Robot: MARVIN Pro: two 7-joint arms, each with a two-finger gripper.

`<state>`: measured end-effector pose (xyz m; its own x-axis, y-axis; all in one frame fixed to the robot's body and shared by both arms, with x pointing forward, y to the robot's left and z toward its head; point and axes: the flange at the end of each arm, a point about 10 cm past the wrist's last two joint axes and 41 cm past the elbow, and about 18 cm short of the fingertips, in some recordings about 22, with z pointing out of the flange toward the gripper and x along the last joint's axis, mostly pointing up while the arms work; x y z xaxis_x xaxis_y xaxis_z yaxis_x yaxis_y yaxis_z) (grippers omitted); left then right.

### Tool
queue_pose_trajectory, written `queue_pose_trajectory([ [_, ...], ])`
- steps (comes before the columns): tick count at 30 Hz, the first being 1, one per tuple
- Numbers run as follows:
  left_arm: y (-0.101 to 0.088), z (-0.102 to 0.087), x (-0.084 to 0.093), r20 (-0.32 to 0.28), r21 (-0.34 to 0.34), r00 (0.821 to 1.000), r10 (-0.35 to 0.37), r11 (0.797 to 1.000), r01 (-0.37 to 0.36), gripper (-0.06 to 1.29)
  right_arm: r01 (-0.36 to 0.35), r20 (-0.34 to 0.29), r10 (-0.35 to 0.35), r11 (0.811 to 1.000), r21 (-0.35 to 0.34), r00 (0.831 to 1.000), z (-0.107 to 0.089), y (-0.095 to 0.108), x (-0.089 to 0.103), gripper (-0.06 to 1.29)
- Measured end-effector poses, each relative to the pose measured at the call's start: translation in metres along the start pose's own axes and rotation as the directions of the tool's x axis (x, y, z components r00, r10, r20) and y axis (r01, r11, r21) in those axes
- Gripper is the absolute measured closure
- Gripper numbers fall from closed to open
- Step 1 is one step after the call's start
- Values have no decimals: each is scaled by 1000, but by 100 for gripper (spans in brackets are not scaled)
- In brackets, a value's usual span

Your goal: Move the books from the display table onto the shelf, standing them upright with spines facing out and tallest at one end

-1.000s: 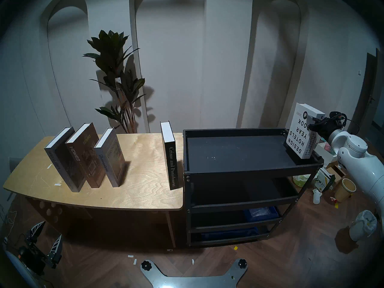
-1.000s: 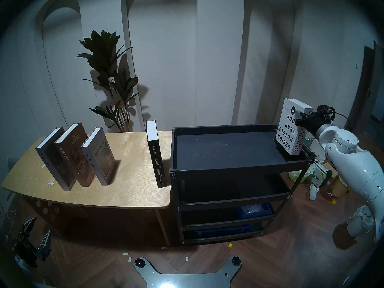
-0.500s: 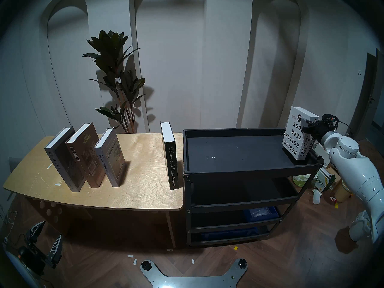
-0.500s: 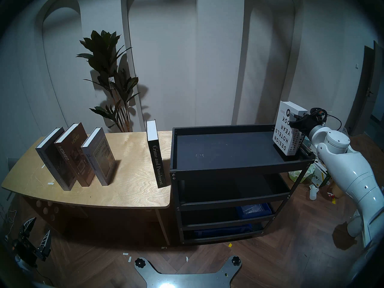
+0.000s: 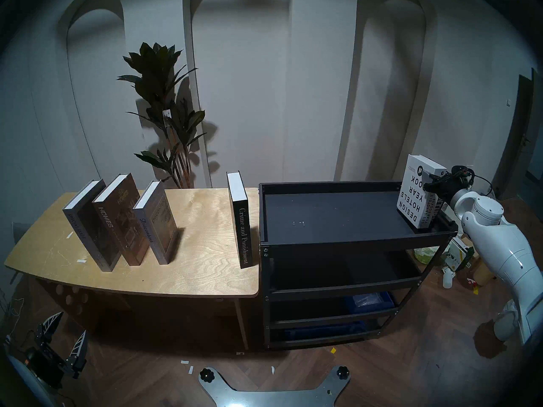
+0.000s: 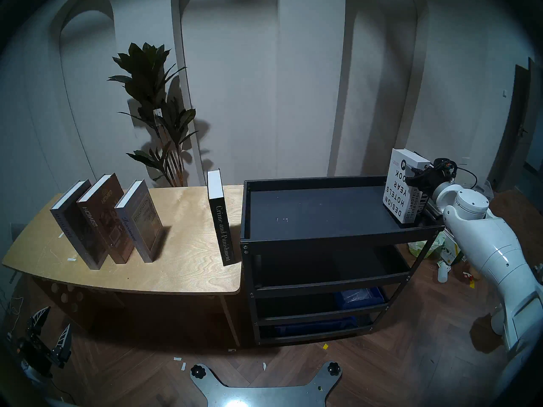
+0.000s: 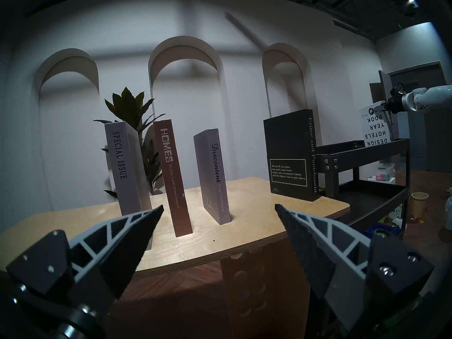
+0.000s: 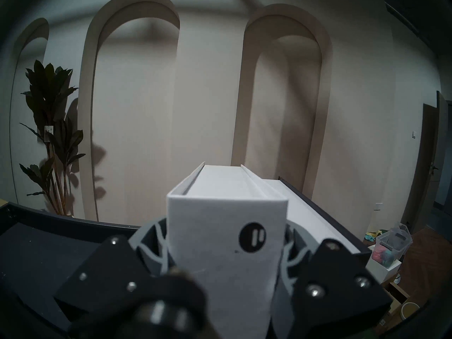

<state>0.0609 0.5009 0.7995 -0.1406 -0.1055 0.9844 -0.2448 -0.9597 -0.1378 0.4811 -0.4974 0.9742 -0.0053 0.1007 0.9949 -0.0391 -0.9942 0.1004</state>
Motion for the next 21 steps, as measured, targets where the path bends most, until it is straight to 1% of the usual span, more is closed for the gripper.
queue_pose_trajectory([
  [10,0,0,0,2,1,1000,1,1000,-1,-2,-14,-24,14,1000,8,1000,-17,5,4,71],
  [15,0,0,0,5,-2,1000,2,1000,-2,-2,-25,-6,25,1000,1,1000,-31,11,-7,71],
  [17,0,0,0,5,-2,1000,2,1000,-2,-2,-26,-2,26,1000,0,1000,-33,12,-10,71],
  [21,1,0,0,7,-3,1000,3,1000,-3,-2,-32,15,32,999,-1,999,-44,15,-23,71],
])
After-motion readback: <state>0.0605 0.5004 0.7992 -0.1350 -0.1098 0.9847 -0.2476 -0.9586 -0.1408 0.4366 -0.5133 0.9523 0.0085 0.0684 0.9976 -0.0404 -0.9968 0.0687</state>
